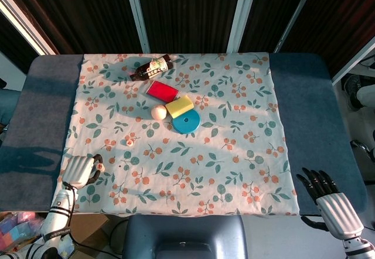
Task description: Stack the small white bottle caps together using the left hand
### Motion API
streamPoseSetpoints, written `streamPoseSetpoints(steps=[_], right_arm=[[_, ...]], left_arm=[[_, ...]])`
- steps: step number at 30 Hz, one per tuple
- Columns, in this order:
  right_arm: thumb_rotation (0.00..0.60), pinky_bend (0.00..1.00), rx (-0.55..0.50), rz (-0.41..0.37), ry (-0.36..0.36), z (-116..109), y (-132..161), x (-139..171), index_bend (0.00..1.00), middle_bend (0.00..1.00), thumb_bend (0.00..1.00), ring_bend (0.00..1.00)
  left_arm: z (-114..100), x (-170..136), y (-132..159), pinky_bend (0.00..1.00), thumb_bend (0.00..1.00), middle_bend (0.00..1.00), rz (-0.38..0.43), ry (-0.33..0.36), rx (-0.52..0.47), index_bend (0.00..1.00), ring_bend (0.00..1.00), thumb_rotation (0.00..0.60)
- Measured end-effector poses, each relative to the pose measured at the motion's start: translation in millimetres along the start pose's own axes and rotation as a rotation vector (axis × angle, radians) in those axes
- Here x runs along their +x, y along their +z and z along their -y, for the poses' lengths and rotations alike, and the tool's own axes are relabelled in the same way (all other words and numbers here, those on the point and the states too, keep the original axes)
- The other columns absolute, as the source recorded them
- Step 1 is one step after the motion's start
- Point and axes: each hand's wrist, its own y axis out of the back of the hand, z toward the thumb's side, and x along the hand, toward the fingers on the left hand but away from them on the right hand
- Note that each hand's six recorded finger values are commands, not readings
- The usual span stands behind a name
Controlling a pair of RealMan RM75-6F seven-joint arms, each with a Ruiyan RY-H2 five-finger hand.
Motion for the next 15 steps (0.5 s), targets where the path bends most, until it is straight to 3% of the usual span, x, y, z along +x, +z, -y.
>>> streamPoseSetpoints(steps=[15], right_arm=[[0.6,0.0,0.001,0.002,0.001,0.2,0.0,0.0,0.0,0.0,0.18,0.0]], left_arm=[[-2.7,-2.0,-0.1,1.0,0.41,1.0,0.003,0.007,0.004,0.35,1.0,0.6]])
